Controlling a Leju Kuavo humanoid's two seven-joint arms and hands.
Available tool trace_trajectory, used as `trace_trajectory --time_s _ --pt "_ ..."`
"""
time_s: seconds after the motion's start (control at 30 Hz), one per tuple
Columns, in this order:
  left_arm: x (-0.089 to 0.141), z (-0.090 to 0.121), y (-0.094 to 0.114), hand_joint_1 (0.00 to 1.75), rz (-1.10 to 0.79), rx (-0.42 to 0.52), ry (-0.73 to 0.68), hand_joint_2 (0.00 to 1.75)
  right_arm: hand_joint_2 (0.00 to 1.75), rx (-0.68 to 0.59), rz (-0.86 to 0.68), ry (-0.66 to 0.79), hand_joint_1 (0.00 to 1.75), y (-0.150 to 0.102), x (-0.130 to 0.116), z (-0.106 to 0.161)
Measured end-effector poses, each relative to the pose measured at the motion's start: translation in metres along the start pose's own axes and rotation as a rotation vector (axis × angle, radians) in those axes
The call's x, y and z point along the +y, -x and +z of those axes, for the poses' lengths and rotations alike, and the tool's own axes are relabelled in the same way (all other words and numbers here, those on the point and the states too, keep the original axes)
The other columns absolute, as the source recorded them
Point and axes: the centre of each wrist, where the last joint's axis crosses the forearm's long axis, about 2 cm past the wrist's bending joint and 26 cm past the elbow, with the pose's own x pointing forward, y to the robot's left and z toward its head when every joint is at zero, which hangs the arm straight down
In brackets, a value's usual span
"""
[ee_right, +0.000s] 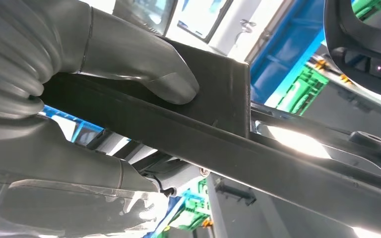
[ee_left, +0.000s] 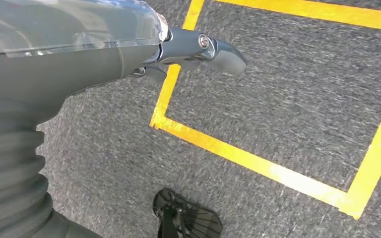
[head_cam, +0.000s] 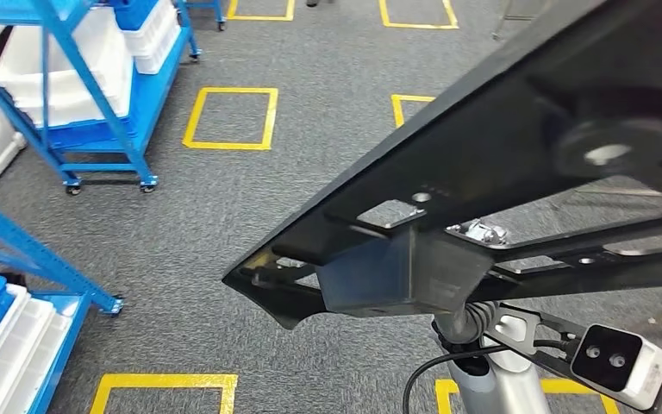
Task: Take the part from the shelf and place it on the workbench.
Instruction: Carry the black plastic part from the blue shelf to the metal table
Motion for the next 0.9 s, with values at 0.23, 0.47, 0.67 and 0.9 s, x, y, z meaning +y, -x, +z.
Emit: trace_trajectory --time_s 0.23,0.47,0.67,0.9 --pt "0.008 -0.002 -0.005 0.0 -0.005 -0.001 -0.025 1.75 1.75 -0.022 -0.027 -0.001 1.75 -0.001 -0.002 -0.002" --pt "0.024 -0.005 -0.008 0.0 -0.031 0.024 -0.075 1.75 1.75 -0.034 -0.022 0.008 1.75 -0.001 -0.001 0.0" --pt "0.025 -0.005 -0.008 0.0 -0.024 0.006 -0.037 1.75 1.75 -0.01 0.017 0.021 1.75 -0.002 0.001 0.005" --pt "0.021 -0.006 -0.013 0.0 -0.015 -0.02 -0.022 1.75 1.75 -0.007 0.029 0.015 1.75 -0.004 0.001 0.005"
